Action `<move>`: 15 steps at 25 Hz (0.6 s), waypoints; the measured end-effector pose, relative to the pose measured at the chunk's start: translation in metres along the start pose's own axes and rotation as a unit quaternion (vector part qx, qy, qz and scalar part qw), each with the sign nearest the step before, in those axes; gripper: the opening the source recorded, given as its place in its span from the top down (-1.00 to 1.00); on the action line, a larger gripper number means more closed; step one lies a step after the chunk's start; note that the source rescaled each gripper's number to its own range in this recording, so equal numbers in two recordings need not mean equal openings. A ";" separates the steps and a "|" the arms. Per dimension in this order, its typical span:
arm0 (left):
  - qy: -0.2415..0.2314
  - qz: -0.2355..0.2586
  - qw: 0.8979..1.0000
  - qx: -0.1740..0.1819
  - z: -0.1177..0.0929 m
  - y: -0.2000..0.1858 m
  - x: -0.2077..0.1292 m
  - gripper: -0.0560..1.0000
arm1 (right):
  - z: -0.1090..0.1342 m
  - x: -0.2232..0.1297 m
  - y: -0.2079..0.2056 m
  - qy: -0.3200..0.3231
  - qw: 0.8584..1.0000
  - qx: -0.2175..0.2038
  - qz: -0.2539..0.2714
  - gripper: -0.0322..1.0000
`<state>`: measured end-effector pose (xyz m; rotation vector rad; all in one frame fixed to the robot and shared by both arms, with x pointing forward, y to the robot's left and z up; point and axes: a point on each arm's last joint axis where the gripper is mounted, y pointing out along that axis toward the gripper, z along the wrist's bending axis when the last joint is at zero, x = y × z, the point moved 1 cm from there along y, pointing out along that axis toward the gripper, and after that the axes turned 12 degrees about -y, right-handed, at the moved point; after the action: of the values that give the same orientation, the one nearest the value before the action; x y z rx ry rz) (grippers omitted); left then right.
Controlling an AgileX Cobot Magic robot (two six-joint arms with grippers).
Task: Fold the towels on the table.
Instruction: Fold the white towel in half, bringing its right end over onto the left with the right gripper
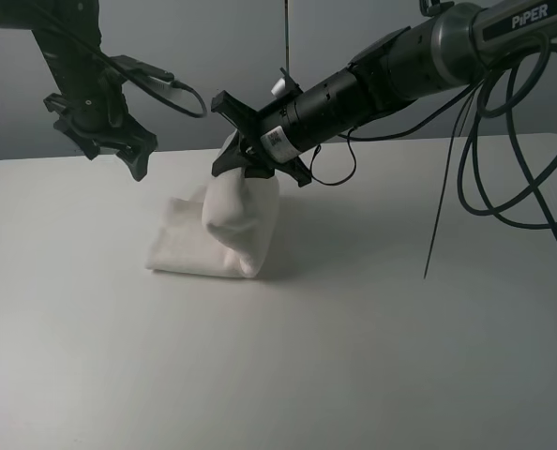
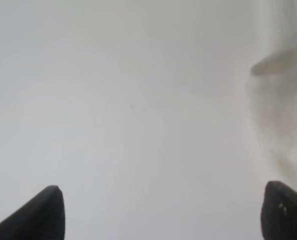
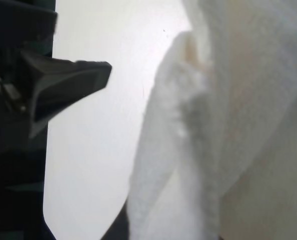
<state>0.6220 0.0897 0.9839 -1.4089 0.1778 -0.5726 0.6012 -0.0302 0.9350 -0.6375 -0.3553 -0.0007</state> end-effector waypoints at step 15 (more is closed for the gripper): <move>0.004 -0.026 0.999 0.020 0.019 -0.053 0.006 -1.00 | 0.006 0.007 0.000 -0.027 0.999 0.031 -0.034 -0.99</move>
<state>0.6211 0.1004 1.0397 -1.3759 0.1352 -0.6222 0.6057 -0.0261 0.9414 -0.5638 -0.4268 -0.0375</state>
